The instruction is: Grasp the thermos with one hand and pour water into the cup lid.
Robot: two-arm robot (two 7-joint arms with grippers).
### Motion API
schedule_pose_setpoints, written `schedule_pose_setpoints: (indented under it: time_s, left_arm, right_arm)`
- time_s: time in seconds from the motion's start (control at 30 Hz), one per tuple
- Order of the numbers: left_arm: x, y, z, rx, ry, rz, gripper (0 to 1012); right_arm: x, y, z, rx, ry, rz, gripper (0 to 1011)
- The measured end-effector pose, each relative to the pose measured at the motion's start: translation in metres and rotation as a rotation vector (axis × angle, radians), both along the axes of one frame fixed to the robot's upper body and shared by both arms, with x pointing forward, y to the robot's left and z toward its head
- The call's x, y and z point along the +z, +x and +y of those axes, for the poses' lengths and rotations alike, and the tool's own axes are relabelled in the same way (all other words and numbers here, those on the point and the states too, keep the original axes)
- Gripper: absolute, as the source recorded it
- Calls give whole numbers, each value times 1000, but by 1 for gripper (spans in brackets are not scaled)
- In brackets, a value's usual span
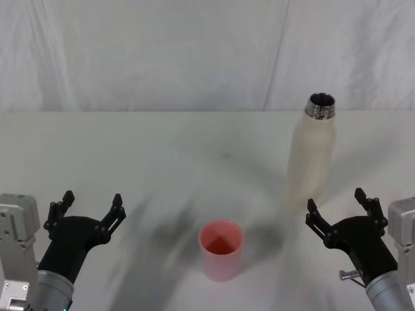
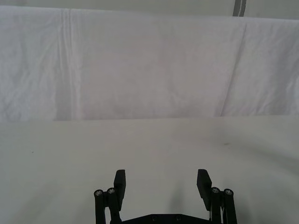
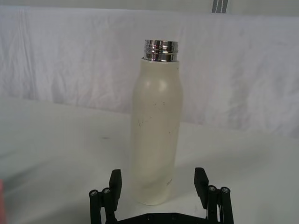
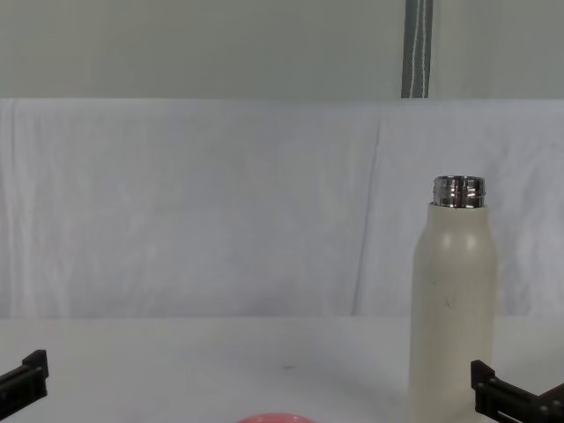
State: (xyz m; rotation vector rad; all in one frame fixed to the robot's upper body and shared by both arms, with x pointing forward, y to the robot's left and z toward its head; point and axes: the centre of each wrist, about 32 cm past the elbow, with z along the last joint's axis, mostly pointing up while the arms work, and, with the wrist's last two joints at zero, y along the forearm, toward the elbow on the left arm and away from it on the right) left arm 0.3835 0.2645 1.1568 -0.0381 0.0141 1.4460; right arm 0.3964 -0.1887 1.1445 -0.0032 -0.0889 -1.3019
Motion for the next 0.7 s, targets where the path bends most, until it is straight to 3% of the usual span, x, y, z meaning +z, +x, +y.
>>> schedule_pose_setpoints:
  time_s: [0.7]
  left_arm:
    - [0, 0, 0, 0, 0, 0, 1001]
  right_arm:
    - [0, 0, 0, 0, 0, 0, 1001]
